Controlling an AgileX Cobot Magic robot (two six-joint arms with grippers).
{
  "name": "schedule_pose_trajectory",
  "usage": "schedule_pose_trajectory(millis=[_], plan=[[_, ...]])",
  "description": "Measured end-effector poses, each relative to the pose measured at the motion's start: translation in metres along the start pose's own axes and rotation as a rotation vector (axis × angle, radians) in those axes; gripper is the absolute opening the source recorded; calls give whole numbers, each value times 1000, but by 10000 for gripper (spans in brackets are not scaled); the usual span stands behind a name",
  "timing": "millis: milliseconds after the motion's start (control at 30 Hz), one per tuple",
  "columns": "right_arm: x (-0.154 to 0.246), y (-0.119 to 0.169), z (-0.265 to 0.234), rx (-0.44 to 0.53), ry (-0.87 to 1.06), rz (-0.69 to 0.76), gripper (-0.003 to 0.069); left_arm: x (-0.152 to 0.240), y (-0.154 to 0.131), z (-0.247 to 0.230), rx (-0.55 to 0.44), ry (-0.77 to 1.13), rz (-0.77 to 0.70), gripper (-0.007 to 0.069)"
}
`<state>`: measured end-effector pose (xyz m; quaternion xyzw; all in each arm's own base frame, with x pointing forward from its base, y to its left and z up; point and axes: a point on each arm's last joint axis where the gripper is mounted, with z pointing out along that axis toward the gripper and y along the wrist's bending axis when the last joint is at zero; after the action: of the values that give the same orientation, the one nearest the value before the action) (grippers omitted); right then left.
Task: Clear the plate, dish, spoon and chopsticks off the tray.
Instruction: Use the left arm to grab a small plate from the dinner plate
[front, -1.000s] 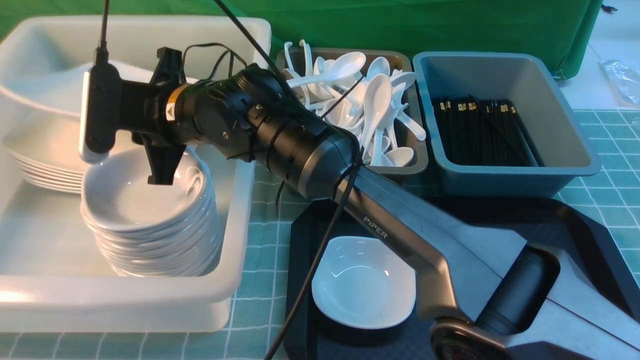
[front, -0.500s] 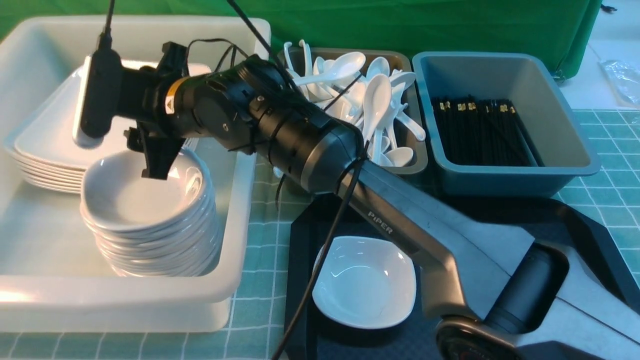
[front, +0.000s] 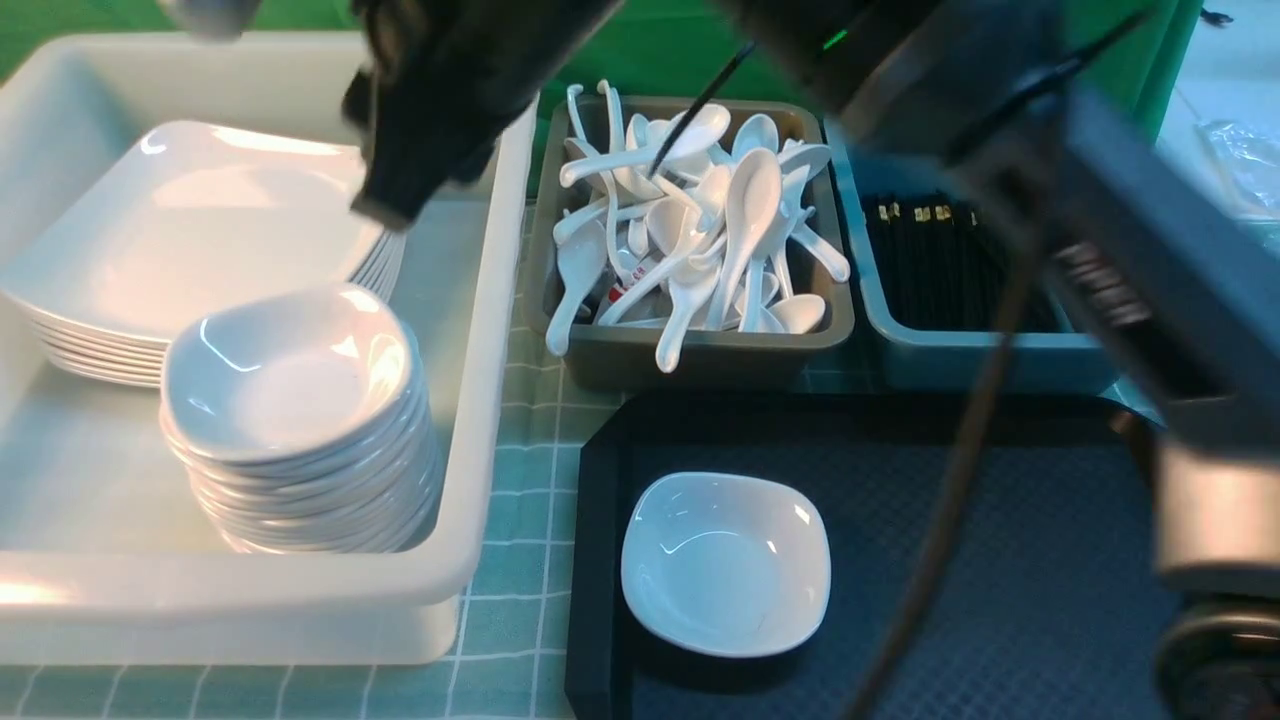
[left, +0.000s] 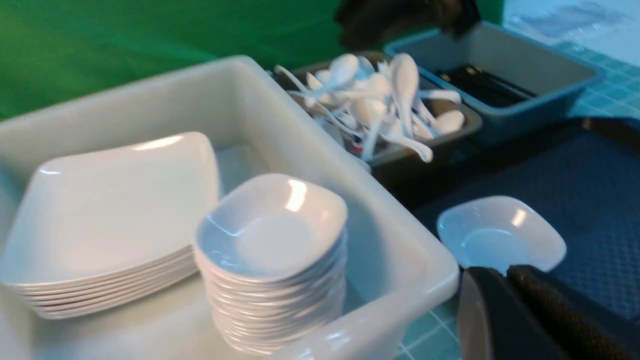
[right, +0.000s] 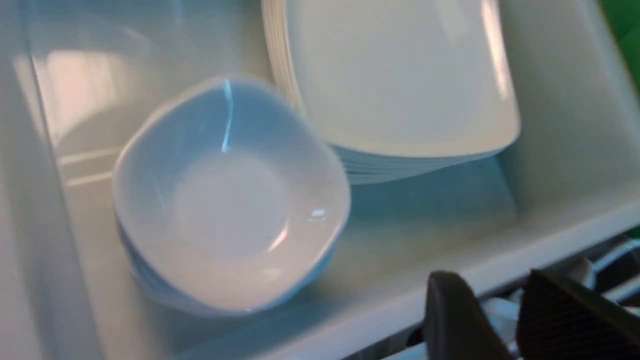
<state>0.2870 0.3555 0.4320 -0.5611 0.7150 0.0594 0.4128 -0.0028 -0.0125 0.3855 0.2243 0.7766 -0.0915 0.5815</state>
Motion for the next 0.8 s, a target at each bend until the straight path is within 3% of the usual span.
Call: schedule_pose_trajectory(millis=[133, 333, 500, 700, 800], plan=[[-2, -13, -37, 107, -20, 138, 43, -10, -2, 34, 117, 103, 26, 18], [22, -11, -95, 133, 47, 251, 22, -18, -7, 91, 316, 239, 135, 18], [90, 17, -151, 103, 188, 351, 22, -15, -24, 154, 468, 354, 263, 18], [189, 63, -180, 96, 318, 491, 19, 10, -78, 226, 608, 466, 551, 18], [220, 77, -191, 102, 341, 532, 19, 25, -99, 250, 630, 480, 664, 18]])
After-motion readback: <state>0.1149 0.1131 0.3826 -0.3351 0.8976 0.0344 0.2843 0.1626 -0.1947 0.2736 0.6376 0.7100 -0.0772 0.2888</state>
